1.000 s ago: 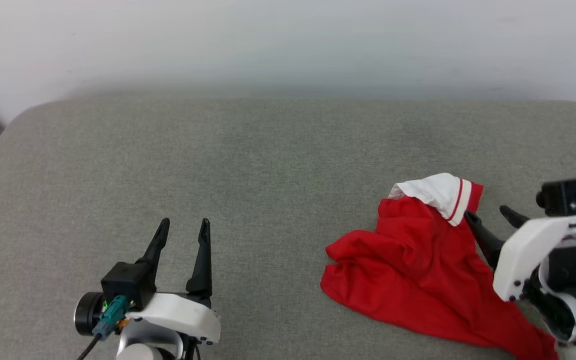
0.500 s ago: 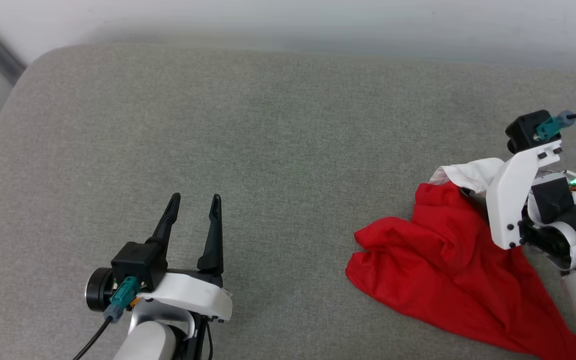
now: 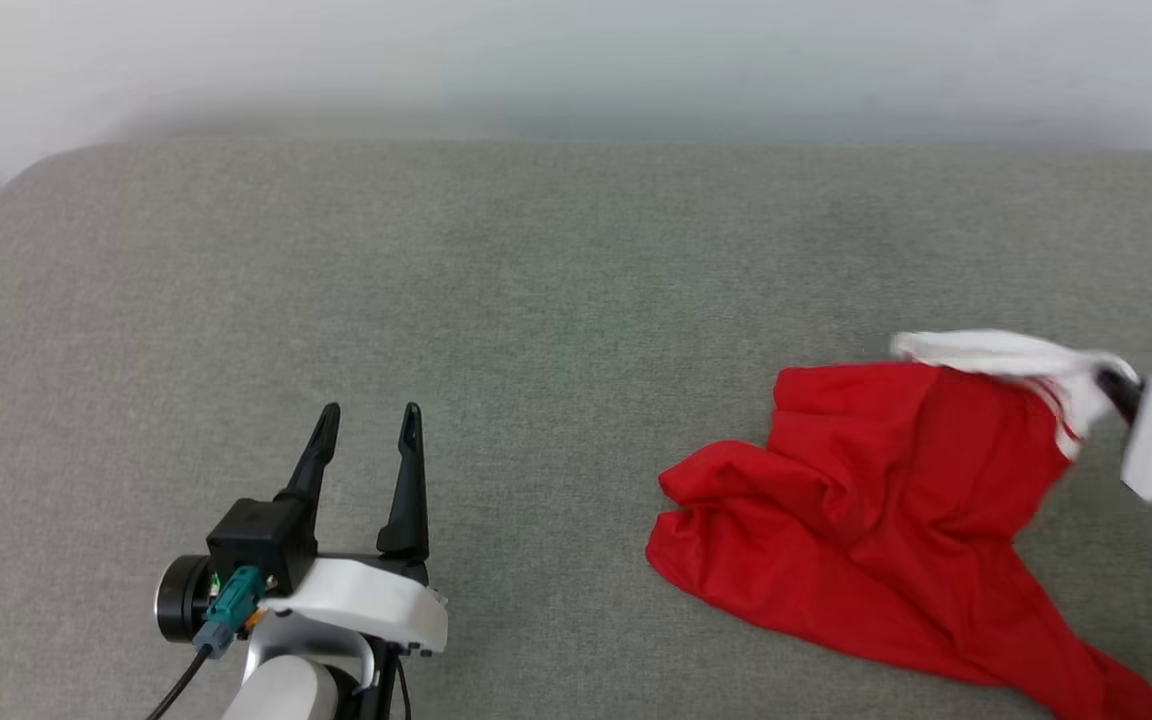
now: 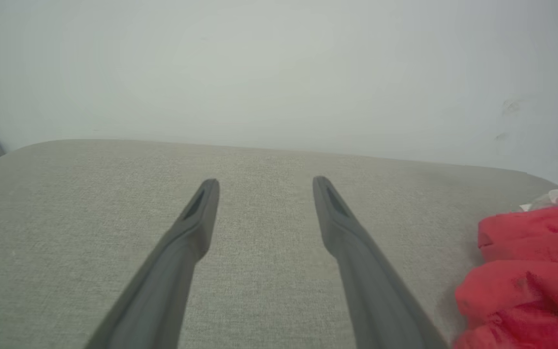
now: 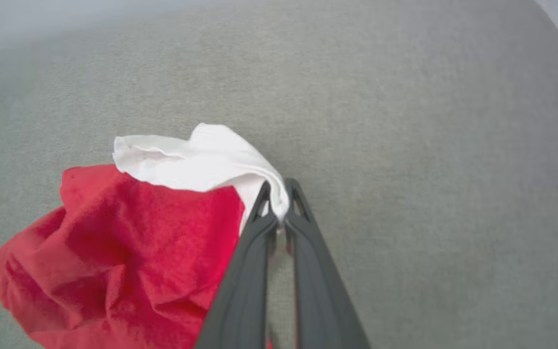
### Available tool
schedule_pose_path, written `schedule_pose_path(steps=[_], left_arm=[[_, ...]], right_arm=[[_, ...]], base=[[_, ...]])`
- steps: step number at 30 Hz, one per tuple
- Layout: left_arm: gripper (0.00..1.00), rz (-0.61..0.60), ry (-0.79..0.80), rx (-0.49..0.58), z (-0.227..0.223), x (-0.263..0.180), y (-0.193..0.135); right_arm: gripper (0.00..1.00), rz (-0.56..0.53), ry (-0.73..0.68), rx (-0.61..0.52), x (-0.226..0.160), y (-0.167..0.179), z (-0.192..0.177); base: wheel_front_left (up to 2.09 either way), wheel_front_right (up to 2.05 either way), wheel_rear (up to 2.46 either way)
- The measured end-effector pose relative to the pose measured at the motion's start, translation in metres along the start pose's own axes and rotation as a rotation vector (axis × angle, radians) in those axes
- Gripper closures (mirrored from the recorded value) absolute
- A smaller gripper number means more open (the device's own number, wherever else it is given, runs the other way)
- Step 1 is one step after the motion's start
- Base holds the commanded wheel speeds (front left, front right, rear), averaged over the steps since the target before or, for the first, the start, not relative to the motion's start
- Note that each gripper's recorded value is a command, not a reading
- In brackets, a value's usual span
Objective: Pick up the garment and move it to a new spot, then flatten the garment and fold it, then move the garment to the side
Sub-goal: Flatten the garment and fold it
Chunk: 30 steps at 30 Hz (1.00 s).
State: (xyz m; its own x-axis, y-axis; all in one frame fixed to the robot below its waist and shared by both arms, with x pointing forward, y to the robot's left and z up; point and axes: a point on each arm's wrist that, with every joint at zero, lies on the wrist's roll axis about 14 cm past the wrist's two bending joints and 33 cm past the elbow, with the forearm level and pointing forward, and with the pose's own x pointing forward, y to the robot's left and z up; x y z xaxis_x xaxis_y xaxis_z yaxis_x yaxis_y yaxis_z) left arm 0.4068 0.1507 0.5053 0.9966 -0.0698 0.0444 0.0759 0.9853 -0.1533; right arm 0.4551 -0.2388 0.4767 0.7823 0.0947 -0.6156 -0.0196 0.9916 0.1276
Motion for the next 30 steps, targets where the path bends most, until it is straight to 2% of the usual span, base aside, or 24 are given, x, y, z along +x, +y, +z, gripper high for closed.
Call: schedule_pose_path(steps=[4,8,9,12,14,15,17,23,30], left_arm=[[0.00,-0.010,-0.002,-0.005,0.001,-0.002,-0.004],[0.00,-0.015,-0.002,-0.003,0.003,-0.004,-0.005],[0.00,-0.012,0.007,-0.006,0.001,-0.006,-0.004],[0.00,-0.009,0.006,-0.005,0.002,-0.007,-0.003],[0.00,-0.002,0.009,-0.004,0.002,-0.009,-0.002],[0.00,-0.002,0.009,-0.004,0.002,-0.009,-0.002],[0.00,0.000,0.013,-0.005,0.001,-0.012,-0.001],[0.00,0.006,0.011,0.000,0.006,-0.022,0.001],[0.00,0.025,0.006,0.015,0.012,-0.036,0.007]], right_arm=[[1.00,-0.098,0.028,0.217,-0.019,-0.043,-0.052],[1.00,-0.165,0.111,0.419,-0.031,-0.059,-0.121],[0.00,-0.210,0.156,0.496,-0.039,-0.064,-0.158],[0.00,-0.225,0.127,0.508,-0.040,-0.065,-0.162],[0.00,-0.227,0.013,0.478,-0.039,-0.062,-0.145],[0.00,-0.227,0.013,0.478,-0.039,-0.062,-0.145],[0.00,-0.232,-0.083,0.443,-0.042,-0.062,-0.129],[0.00,-0.218,-0.372,0.264,-0.059,-0.052,-0.069],[0.00,-0.112,-0.593,0.096,-0.083,-0.005,-0.029]], base=[[0.00,0.00,0.00],[0.00,0.00,0.00],[0.00,0.00,0.00],[0.00,0.00,0.00],[0.00,0.00,0.00],[0.00,0.00,0.00],[0.00,0.00,0.00],[0.00,0.00,0.00],[0.00,0.00,0.00]])
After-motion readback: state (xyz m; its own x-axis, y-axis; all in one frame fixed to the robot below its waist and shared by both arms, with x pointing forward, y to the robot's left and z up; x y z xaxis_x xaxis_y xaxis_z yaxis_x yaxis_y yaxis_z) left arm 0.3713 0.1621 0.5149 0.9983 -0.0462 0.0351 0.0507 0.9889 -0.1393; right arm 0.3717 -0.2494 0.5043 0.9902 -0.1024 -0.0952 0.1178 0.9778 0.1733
